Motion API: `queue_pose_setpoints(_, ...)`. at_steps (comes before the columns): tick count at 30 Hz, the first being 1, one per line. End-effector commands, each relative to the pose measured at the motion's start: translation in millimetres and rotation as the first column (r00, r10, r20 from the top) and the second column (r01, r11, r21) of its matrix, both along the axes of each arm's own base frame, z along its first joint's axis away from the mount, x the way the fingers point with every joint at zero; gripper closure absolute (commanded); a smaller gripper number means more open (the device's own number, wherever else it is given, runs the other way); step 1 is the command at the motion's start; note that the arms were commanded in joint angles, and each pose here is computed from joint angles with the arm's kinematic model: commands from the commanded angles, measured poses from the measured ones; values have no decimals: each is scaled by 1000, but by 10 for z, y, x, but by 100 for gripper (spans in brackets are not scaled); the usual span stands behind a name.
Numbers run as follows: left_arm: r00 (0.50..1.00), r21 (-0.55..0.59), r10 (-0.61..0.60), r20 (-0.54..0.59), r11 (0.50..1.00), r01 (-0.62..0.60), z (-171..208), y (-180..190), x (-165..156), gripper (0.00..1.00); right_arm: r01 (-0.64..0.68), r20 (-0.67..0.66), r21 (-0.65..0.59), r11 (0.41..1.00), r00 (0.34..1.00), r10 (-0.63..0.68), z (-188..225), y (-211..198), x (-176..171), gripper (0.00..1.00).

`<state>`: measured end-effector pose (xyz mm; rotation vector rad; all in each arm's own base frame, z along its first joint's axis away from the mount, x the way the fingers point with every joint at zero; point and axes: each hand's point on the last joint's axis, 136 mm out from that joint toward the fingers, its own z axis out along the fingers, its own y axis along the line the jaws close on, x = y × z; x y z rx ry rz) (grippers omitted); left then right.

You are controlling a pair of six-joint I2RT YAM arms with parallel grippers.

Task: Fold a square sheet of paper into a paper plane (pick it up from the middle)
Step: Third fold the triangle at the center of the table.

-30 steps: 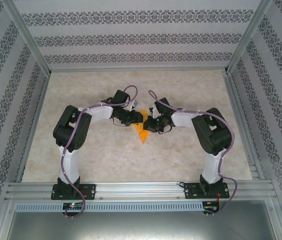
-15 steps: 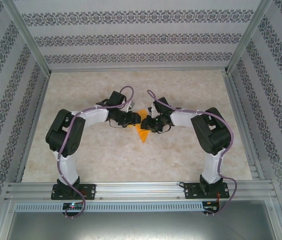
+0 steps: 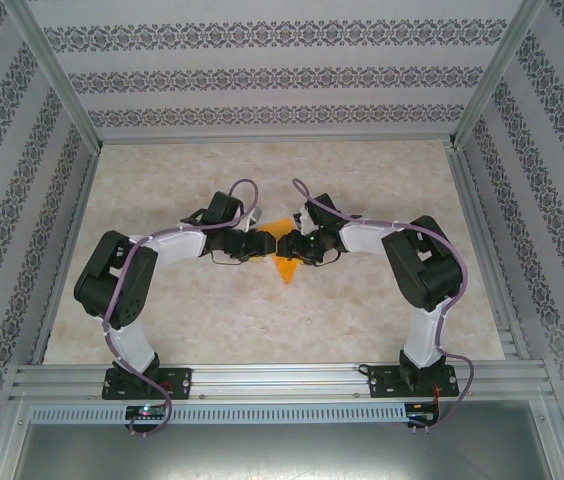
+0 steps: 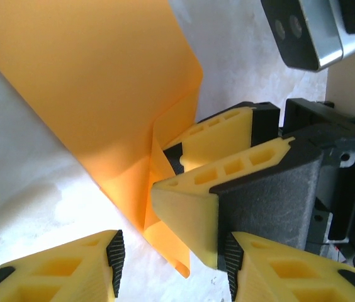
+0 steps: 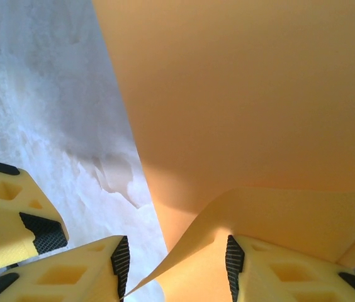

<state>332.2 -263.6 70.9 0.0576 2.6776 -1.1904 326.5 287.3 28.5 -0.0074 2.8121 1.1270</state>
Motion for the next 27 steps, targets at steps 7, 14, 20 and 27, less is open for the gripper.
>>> queue_pose_setpoints(7,999,3,-28,-45,1000,28,-138,-3,-235,52,40,-14,-30,999,999,-41,-87,-64,-70,49)
queue_pose_setpoints(14,998,20,-30,-59,999,32,-251,-16,-207,61,64,-8,-9,998,998,-64,-46,-66,-75,46)
queue_pose_setpoints(20,997,27,-36,-66,999,38,-296,-18,-211,63,87,-1,10,996,996,-87,-11,-81,-73,45)
queue_pose_setpoints(27,998,67,-23,-65,997,27,-361,22,-166,66,104,0,31,994,995,-104,10,-99,-75,46)
